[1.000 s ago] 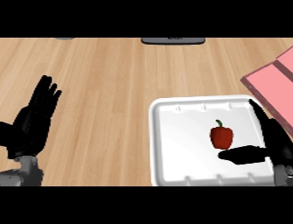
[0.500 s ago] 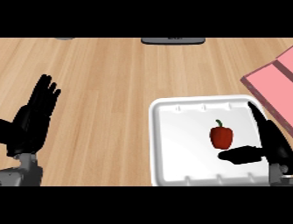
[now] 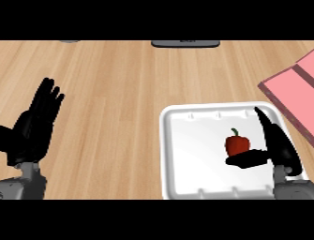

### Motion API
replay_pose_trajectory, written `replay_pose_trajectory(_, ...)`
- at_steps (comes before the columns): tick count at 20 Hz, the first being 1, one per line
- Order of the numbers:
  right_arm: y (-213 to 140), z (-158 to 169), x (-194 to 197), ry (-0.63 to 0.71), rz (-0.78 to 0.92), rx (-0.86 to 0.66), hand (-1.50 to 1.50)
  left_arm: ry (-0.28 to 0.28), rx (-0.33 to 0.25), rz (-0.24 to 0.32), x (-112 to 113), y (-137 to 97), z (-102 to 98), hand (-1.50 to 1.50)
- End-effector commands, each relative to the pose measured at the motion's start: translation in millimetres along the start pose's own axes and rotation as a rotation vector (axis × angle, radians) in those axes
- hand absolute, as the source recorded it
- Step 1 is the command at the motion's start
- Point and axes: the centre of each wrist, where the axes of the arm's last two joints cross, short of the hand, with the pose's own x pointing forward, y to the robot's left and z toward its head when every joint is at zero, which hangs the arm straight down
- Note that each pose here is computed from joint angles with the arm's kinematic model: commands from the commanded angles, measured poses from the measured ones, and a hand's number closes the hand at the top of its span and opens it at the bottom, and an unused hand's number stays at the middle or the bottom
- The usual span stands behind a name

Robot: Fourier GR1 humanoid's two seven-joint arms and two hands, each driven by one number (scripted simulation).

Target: Pick the bell pepper from the tray and place it in the cardboard box

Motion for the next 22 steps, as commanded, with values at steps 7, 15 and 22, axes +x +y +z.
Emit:
replay_pose_trajectory(7,14.7,-2.6,-19.9,0.013,0.000,0.011,-1.50,-0.001,-0.020,0.003,8.6,5.3,1.4,0.00)
replay_pose_trajectory(15,11.8,-2.0,0.4,-0.014,0.021,0.003,-1.50,0.008,-0.007,-0.001,10.8,-12.2,1.6,0.00)
replay_pose_trajectory(22,26.4,-18.5,-20.0,-0.077,0.126,-0.012,1.50,0.022,-0.011,0.016,14.6,1.2,-3.2,0.00)
